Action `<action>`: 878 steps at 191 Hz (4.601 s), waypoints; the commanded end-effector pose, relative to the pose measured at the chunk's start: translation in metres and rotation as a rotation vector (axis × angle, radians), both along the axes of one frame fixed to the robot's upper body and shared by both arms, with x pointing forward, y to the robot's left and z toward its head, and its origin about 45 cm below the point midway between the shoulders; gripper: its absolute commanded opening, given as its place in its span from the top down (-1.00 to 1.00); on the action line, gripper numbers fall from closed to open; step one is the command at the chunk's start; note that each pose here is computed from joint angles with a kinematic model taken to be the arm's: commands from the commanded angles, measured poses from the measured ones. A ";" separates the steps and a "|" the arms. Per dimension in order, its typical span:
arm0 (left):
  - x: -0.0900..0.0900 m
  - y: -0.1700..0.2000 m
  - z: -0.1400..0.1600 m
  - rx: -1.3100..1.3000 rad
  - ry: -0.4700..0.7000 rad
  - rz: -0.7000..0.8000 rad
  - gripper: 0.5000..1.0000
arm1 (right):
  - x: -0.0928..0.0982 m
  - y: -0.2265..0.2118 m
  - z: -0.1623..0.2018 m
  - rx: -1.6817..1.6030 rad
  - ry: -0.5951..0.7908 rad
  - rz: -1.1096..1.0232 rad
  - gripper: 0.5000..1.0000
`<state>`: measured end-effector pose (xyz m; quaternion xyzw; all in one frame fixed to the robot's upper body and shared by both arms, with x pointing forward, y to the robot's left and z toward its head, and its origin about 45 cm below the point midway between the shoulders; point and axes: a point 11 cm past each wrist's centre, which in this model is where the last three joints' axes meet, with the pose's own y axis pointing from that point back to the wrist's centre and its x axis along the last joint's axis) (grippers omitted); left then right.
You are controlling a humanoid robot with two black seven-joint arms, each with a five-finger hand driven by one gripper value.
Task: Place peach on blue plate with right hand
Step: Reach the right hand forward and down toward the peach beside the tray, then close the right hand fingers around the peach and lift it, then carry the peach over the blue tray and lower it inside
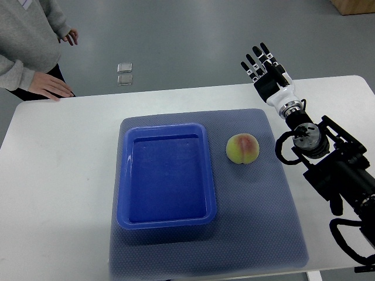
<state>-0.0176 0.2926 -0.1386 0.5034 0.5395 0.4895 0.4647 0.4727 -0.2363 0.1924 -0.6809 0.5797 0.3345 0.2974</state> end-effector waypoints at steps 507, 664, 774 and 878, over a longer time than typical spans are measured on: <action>0.001 -0.003 0.000 -0.010 -0.002 0.001 -1.00 | -0.062 0.017 -0.016 -1.951 -0.184 1.044 -0.11; 0.001 -0.005 0.000 -0.016 -0.002 -0.001 -1.00 | -0.047 -0.012 0.241 -1.970 -0.428 0.833 0.89; 0.007 -0.005 0.000 -0.016 -0.013 -0.001 -1.00 | -0.048 0.173 0.142 -1.848 -0.594 1.104 0.69; 0.007 -0.003 0.000 -0.012 -0.013 0.003 -1.00 | -0.085 0.222 0.012 -1.847 -0.547 1.312 0.61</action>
